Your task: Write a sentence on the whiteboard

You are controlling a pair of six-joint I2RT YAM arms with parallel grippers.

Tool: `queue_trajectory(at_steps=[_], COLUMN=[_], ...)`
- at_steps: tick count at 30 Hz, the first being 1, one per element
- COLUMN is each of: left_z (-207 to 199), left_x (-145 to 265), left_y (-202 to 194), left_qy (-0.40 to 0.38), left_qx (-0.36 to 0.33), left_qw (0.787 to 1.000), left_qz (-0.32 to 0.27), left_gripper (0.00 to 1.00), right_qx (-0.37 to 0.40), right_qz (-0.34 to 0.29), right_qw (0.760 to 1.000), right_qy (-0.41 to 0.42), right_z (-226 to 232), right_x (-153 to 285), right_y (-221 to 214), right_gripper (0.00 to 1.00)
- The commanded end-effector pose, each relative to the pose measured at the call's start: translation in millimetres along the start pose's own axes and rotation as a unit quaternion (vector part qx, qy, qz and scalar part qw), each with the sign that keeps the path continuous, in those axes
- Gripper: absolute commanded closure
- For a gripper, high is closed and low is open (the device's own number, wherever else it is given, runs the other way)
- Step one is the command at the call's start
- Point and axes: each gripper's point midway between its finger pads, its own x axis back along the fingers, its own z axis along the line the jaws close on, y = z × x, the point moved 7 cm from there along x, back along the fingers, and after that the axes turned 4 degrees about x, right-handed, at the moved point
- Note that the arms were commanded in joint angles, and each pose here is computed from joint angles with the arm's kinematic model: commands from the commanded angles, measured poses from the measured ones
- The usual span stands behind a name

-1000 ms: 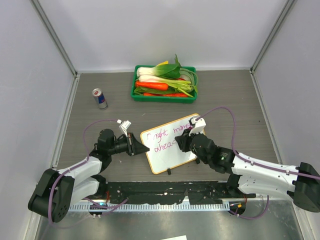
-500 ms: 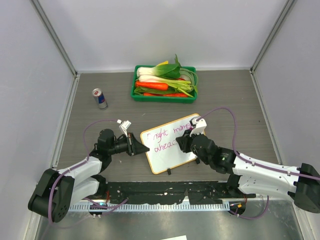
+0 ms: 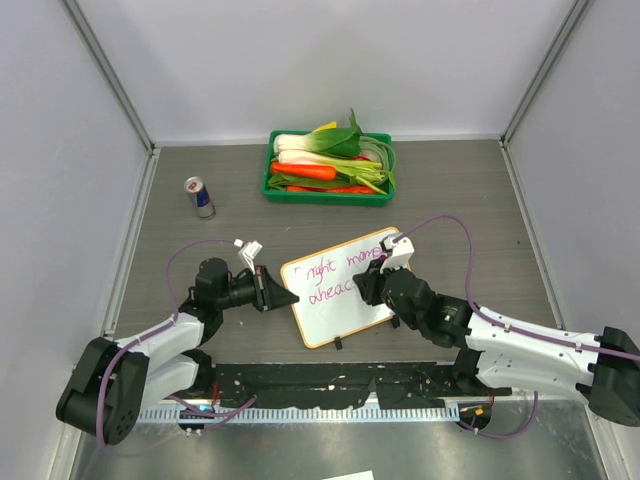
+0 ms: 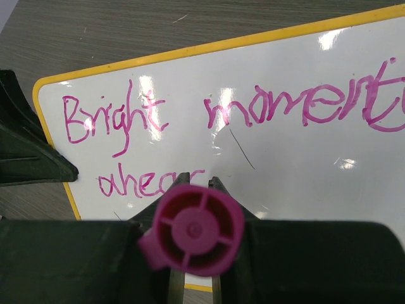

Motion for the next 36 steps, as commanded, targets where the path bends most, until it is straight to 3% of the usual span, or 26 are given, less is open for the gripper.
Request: queue_trajectory(at_steps=[1, 22, 36], left_z=[1, 0, 1], left_x=[-1, 0, 0], left_y=[3, 3, 3], left_qy=[0.003, 0.002, 0.002], left_qx=[-0.021, -0.022, -0.021], left_qw=[1.0, 1.0, 1.0], left_qz=[-0.008, -0.009, -0.008], left_gripper=[1.0, 1.0, 1.0], right_qx=[0.028, 0.005, 0.01], right_qz=[-0.007, -0.064, -0.084], right_qw=[0.999, 0.998, 0.996], right_qy=[-0.044, -0.02, -0.02], right_z=[-10, 0, 14], right_x=[-1, 12, -8], right_y=[6, 41, 58], right_gripper=[0.99, 0.99, 0.99])
